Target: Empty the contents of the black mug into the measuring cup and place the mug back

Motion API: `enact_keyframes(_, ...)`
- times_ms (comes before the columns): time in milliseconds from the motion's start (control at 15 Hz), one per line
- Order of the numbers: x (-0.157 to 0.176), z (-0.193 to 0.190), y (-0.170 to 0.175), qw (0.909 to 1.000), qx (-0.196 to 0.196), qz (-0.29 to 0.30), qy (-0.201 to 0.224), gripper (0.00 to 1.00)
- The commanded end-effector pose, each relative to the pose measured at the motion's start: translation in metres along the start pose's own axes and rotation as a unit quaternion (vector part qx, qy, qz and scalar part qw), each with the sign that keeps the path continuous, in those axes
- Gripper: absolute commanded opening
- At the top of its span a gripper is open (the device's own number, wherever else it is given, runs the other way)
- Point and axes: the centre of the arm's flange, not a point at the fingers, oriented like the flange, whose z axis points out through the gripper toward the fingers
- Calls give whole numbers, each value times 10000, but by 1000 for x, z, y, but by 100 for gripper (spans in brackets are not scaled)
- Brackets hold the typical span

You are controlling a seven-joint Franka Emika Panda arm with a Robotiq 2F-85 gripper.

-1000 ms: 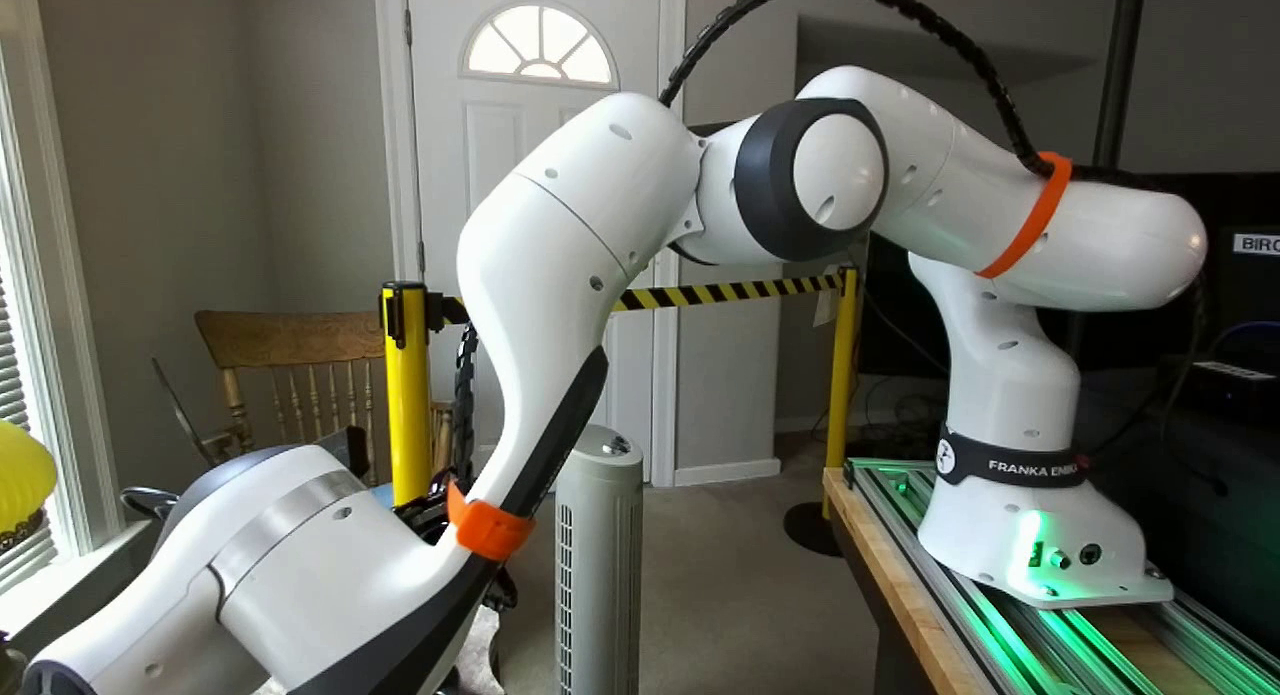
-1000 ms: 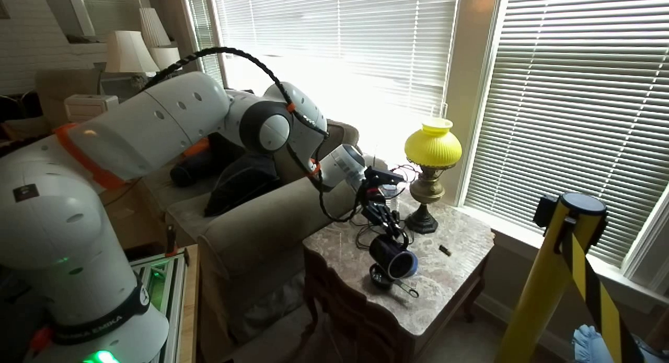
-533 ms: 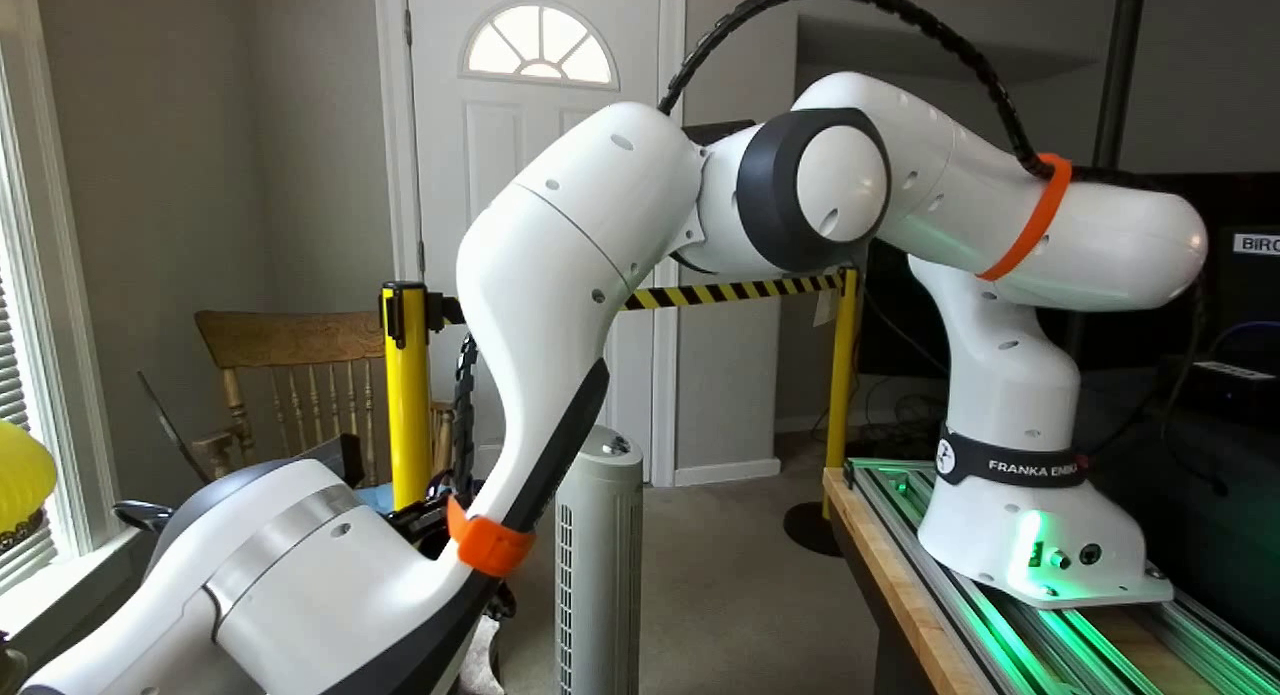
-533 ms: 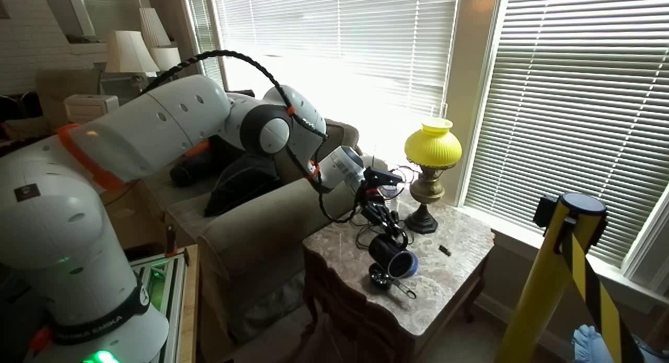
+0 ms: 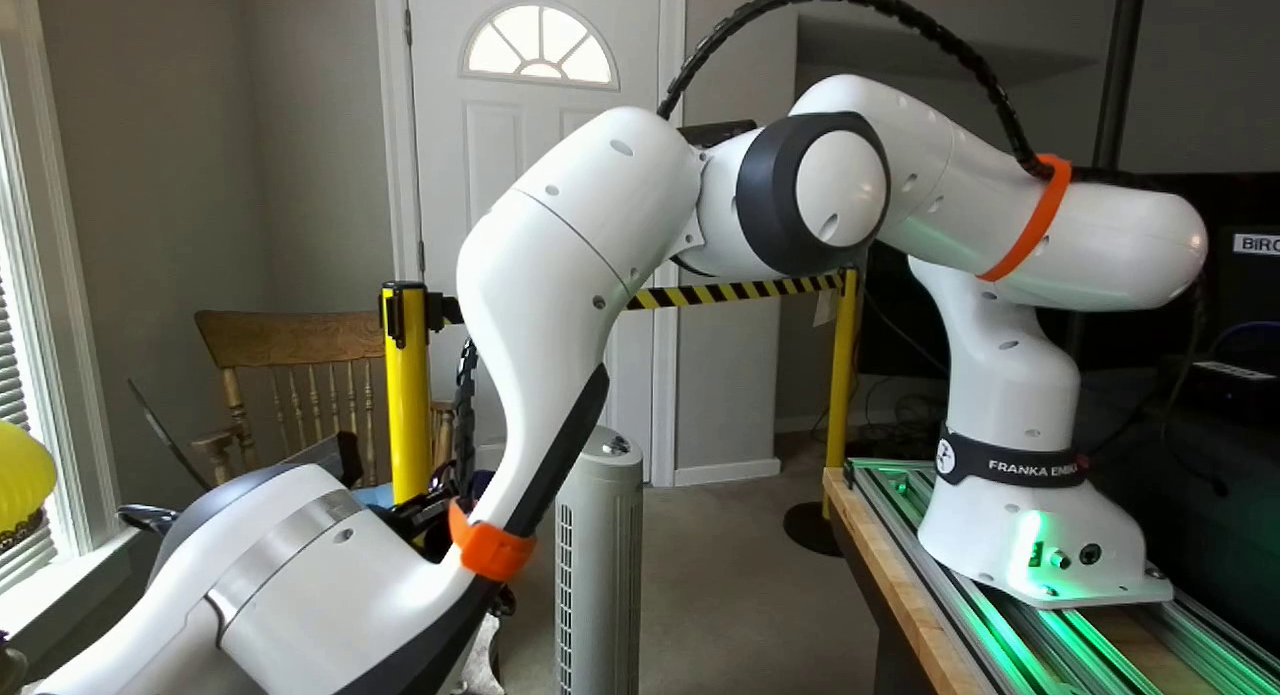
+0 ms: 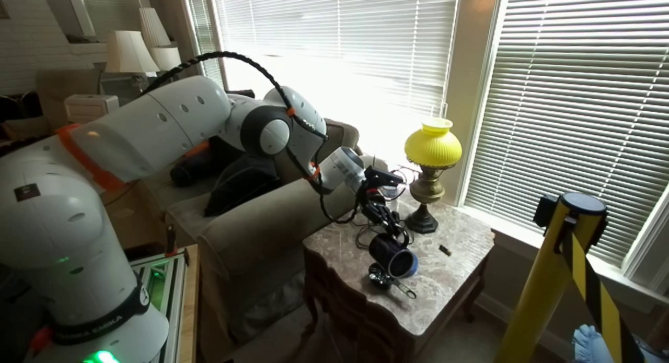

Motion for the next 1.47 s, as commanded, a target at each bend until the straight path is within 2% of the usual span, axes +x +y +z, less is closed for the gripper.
enact_keyframes(0, -5, -8, 10, 9993, 134, -62, -331, 5)
enact_keyframes(67, 0, 1, 1, 10000, 17, -14, -53, 20)
enact_keyframes(733, -1, 1, 1, 10000, 8, -21, -68, 20)
enact_keyframes(800, -1, 2, 1, 9999, 33, -40, -95, 5)
enact_keyframes(1400, 8, -16, 17, 9978, 455, -73, -482, 5)
